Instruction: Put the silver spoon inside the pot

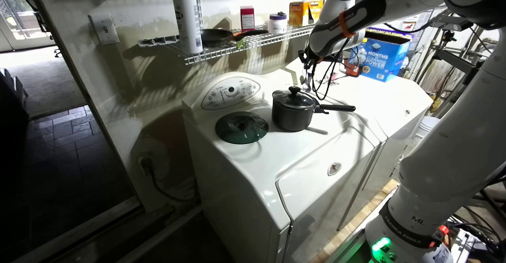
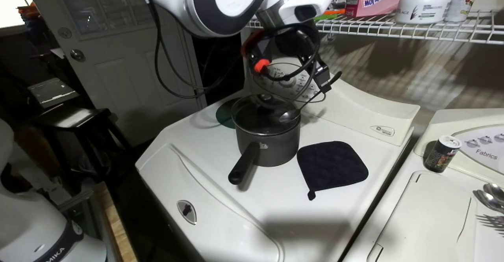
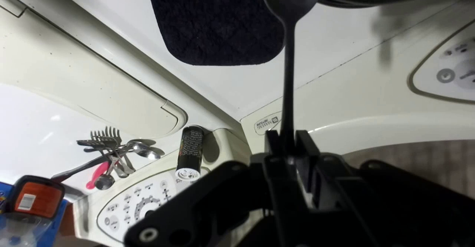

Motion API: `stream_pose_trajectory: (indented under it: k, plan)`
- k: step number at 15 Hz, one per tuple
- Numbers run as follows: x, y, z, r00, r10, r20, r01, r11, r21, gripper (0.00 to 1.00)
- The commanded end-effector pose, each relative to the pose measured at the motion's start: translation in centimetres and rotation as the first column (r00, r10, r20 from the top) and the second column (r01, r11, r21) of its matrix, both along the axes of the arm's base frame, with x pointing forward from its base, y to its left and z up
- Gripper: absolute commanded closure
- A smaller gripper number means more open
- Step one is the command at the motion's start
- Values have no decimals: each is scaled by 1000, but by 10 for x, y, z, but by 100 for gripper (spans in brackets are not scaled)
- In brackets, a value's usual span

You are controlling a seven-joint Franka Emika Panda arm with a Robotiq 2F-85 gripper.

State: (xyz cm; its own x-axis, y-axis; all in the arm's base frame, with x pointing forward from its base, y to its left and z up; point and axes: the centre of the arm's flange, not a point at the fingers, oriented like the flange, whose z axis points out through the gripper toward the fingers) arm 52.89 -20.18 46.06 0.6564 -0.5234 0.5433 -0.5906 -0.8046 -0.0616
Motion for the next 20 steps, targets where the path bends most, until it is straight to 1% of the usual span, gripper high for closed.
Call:
stream_pose_trajectory:
  k: [1, 5, 10, 15, 20]
  plan:
    - [-29, 28, 12, 994, -55, 98, 61, 997, -57, 96]
    - [-37, 40, 16, 983, -85, 160, 106, 986, -125, 96]
    - [-38, 51, 13, 968, -122, 218, 166, 966, -196, 96]
    - [-32, 61, 5, 959, -142, 246, 202, 950, -239, 96]
    - [-30, 63, 2, 949, -179, 260, 250, 929, -273, 96]
